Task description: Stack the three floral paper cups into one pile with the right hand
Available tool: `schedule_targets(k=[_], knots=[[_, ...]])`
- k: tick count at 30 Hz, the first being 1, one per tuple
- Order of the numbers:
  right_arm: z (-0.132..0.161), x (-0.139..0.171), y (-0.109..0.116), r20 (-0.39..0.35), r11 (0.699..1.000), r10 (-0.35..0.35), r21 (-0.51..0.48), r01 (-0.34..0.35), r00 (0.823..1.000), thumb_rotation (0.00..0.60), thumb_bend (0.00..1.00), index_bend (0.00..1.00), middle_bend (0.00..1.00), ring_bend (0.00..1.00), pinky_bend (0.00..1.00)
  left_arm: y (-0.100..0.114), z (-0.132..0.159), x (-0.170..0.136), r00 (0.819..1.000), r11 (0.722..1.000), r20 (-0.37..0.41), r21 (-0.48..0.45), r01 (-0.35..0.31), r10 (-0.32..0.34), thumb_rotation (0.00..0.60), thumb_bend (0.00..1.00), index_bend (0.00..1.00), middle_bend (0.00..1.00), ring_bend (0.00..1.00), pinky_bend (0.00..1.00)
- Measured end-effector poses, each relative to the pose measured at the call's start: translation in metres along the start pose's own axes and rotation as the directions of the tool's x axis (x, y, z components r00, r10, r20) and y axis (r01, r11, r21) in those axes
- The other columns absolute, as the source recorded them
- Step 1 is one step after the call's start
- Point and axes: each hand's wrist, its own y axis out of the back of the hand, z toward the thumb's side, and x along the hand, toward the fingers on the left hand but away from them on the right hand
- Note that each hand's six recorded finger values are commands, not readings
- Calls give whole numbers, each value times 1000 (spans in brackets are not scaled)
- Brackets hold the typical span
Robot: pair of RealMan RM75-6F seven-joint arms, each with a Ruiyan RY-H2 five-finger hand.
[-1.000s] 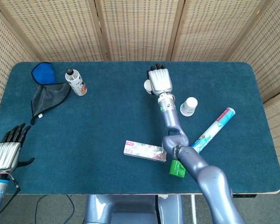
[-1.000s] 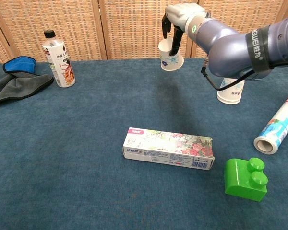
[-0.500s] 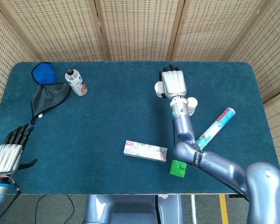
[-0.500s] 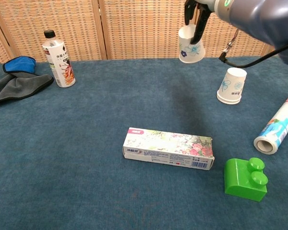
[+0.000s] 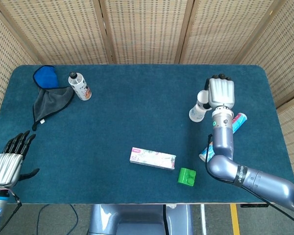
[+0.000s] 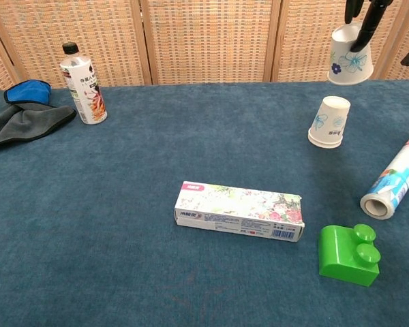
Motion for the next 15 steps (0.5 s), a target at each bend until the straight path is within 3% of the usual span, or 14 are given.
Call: schedule_targets(k=[9, 15], knots=[[-2, -3, -17, -33, 992, 21, -122, -24, 999, 600, 198, 707, 375, 220, 274, -3, 2, -1, 1000, 1000, 4, 8, 9, -9, 600, 169, 55, 0, 0, 94], [-4, -10, -27, -26, 994, 20, -105, -23, 999, 600, 198, 707, 375, 220, 269, -4, 0, -1, 1000, 1000, -1, 10, 13, -13, 600, 169, 55, 0, 0, 95]])
